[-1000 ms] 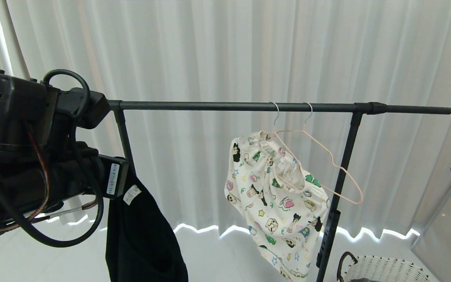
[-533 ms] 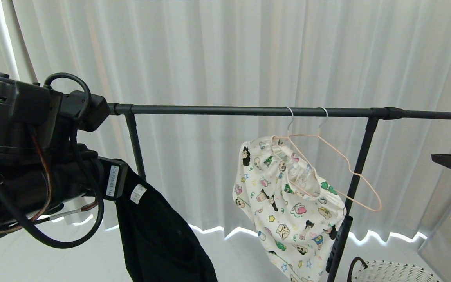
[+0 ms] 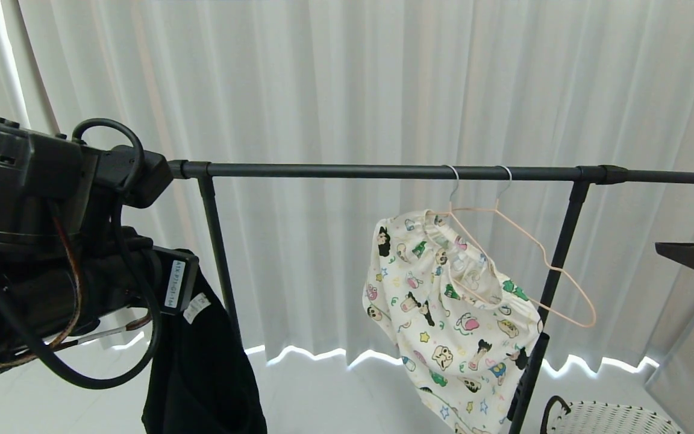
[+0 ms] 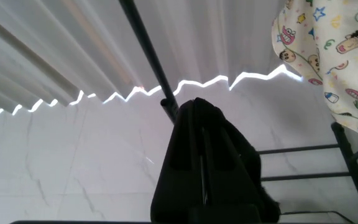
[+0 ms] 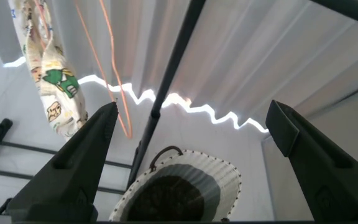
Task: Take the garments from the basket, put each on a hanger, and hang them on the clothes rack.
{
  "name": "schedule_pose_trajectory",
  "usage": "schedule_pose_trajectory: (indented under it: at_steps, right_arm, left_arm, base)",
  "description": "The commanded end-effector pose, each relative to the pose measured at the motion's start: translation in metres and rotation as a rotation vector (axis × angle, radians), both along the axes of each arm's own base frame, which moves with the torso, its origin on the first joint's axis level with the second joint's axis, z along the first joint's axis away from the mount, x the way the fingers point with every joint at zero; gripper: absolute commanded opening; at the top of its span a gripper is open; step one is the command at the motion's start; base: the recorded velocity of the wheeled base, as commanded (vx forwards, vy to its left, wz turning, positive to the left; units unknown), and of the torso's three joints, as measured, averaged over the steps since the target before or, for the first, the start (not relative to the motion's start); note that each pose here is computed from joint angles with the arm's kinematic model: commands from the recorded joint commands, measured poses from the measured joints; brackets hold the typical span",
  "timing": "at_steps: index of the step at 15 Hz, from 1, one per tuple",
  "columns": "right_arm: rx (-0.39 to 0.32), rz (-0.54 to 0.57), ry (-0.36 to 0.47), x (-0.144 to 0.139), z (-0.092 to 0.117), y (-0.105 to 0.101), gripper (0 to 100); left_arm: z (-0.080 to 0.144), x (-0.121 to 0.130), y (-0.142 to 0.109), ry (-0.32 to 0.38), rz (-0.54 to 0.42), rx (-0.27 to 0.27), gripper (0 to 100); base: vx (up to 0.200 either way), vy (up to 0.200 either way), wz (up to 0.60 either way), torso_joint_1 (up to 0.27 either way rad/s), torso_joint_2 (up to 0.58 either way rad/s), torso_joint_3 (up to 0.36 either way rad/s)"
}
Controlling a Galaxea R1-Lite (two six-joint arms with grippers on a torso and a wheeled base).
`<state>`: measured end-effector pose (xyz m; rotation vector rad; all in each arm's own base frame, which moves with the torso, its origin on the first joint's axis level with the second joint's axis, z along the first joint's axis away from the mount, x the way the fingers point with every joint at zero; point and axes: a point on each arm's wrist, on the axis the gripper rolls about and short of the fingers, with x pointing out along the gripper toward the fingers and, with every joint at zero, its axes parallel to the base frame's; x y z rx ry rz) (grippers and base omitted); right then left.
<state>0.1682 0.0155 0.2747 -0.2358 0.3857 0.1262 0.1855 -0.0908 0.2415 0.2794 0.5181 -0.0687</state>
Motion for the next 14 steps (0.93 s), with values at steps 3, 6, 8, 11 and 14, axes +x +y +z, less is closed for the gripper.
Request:
schedule_pose_trajectory:
  at_steps: [3,6,8,11,14]
  right_arm:
    - [0.000,0.002,0.001,-0.008,-0.003,-0.001,100]
    - [0.001,0.003,-0.007,-0.010,-0.002,-0.001,100]
    - [0.001,0.002,-0.008,-0.011,-0.002,-0.001,100]
    - [0.001,0.002,-0.012,-0.012,-0.001,-0.001,100]
    - [0.004,0.003,-0.021,-0.014,0.000,-0.001,100]
  left_arm:
    - [0.000,0.000,0.000,0.000,0.001,0.001,0]
    - [0.000,-0.001,0.001,-0.002,0.001,0.000,0]
    - [0.001,-0.001,0.001,-0.004,0.001,-0.001,0]
    - [0.002,-0.002,0.001,-0.008,0.001,-0.003,0]
    - [0.002,-0.002,0.001,-0.009,0.000,-0.003,0]
  base:
    - [0.000,0.000,0.00,0.000,0.00,0.000]
    - [0.000,0.000,0.00,0.000,0.00,0.000]
    - [0.000,0.000,0.00,0.000,0.00,0.000]
    - [0.000,0.000,0.00,0.000,0.00,0.000]
    - [0.000,0.067,0.00,0.001,0.00,-0.002]
